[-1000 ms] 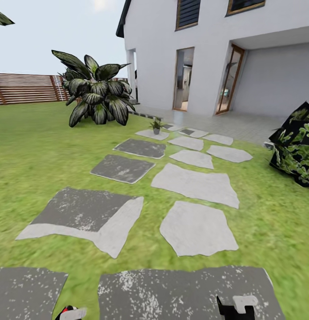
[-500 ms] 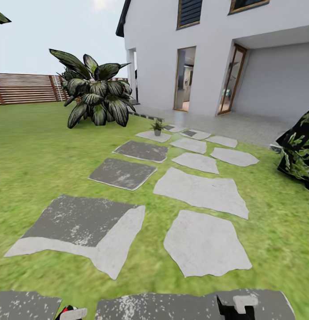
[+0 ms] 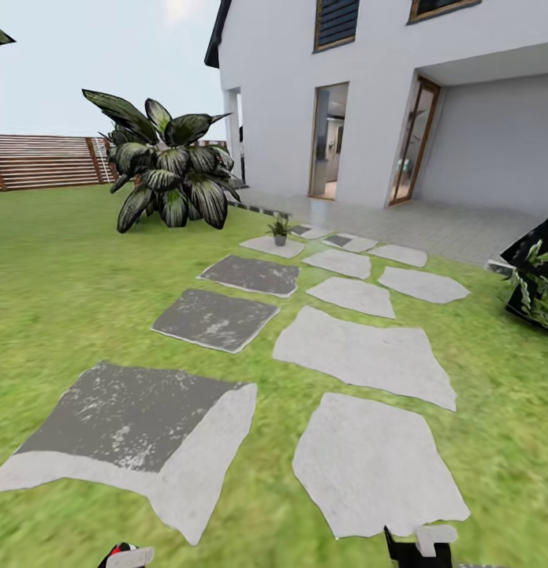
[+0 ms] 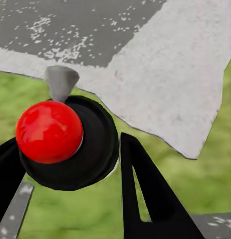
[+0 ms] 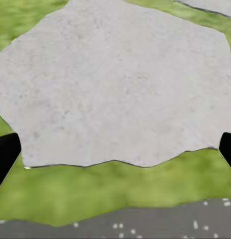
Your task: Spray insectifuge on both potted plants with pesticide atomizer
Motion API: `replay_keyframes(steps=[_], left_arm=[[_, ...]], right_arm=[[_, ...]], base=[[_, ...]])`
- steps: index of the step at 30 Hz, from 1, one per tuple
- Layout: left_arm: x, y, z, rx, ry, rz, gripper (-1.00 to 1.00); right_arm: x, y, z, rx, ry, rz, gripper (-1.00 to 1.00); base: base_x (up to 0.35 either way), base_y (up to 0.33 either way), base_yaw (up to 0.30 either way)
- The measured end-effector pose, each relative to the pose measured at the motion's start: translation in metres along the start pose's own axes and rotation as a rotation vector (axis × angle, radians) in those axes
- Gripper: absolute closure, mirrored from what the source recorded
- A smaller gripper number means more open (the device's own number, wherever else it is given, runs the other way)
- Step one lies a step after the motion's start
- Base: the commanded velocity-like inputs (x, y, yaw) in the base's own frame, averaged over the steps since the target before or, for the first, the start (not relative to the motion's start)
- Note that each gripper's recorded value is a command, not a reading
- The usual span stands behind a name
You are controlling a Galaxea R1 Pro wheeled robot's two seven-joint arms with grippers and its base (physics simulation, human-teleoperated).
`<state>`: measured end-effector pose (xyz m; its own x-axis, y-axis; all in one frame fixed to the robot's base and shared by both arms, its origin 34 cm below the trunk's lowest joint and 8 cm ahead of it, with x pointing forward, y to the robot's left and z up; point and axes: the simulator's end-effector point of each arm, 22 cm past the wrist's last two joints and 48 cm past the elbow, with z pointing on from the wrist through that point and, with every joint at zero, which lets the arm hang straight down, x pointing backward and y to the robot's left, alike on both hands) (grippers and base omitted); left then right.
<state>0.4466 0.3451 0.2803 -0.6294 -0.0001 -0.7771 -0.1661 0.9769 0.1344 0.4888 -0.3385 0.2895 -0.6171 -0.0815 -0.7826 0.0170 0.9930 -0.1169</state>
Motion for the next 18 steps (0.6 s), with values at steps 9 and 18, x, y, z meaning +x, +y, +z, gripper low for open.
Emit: replay_keyframes(steps=[9,18], left_arm=[[0.0,0.0,0.0,0.0,0.0,0.0,1.0],[-0.0001,0.0,0.0,0.0,0.0,0.0,1.0]], right_arm=[[-0.0002,0.0,0.0001,0.0,0.0,0.0,-1.0],[-0.0001,0.0,0.0001,0.0,0.0,0.0,-1.0]], base=[[0.339,0.0,0.0],[0.339,0.0,0.0]])
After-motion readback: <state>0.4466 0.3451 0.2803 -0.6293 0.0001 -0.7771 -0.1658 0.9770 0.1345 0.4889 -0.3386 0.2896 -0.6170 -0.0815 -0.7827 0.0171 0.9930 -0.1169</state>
